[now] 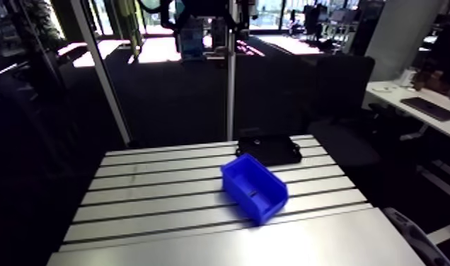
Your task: Pick up the M10 bolt from the tray and put it into the blue bin.
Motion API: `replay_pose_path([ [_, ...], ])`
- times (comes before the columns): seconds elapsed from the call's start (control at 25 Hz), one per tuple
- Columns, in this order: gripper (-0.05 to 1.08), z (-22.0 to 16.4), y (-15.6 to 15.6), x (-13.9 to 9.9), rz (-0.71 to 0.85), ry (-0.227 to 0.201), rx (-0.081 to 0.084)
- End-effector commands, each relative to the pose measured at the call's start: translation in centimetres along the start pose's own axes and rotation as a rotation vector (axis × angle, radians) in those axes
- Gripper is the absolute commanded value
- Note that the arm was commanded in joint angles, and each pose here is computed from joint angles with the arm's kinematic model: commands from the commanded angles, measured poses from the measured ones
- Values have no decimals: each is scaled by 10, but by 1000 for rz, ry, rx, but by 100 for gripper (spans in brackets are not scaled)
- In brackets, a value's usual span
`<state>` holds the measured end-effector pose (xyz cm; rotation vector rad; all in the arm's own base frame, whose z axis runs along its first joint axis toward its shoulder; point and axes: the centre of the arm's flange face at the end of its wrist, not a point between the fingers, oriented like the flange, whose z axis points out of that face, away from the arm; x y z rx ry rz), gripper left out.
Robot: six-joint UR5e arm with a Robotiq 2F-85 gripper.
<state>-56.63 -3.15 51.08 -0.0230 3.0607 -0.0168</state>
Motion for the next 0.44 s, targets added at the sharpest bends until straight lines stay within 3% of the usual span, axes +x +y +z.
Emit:
replay_pose_path([
  [0.04, 1, -12, -1, -12, 26, 25, 5],
  [0.44, 1, -11, -6, -16, 32, 27, 9],
])
